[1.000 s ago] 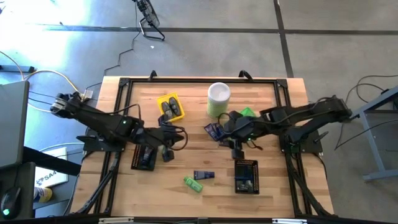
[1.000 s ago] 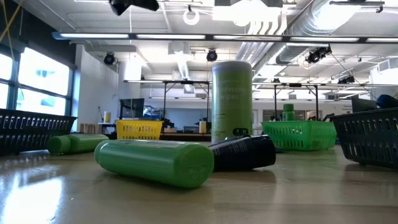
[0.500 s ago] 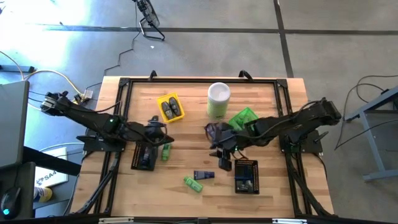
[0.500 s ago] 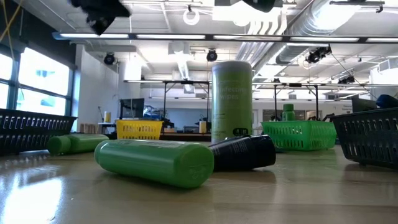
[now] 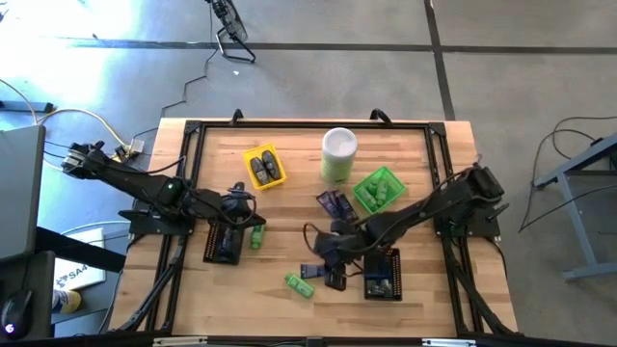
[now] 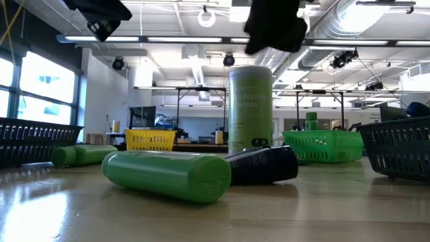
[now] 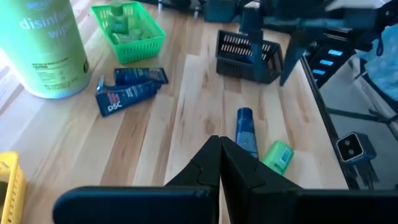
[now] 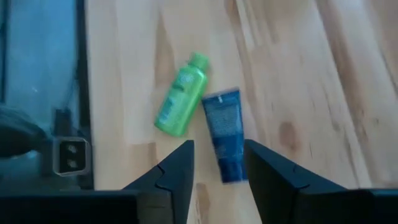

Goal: Pick & Place Travel size toiletries
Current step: Put the shave cream into the left black bin

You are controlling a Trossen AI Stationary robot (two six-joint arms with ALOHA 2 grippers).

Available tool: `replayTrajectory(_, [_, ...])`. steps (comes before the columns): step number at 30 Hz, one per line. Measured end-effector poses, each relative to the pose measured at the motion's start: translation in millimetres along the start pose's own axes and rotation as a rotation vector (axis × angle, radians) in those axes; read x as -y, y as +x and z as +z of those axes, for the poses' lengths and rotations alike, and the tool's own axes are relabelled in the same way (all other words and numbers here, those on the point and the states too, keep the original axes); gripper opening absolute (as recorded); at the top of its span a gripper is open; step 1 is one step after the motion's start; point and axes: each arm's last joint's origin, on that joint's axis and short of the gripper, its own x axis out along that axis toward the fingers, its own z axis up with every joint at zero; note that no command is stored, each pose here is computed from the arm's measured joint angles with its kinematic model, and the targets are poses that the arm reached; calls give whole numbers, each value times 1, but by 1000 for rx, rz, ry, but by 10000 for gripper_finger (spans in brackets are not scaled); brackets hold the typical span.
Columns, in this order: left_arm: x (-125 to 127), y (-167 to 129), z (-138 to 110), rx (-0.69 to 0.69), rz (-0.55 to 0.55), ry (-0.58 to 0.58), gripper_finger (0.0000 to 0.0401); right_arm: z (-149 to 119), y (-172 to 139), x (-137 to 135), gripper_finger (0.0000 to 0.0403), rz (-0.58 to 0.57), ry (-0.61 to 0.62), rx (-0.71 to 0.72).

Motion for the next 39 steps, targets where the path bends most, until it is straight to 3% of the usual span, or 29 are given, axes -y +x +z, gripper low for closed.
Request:
replayTrajectory(13, [0,0,0,5,2,-1,1,-11,15,-6,282,-52,-68,-31])
replayTrajectory(19, [0,0,0,5,4,-1,1,-12,18,-3,281,-73,-87,-23])
replayTrajectory(27, [0,0,0,5,5,-1,1,-35,45,14,272,-126,-60,-95])
replayTrajectory(39, [0,0,0,3,6,0,1,-48,65,22,272,-50,-25,-29])
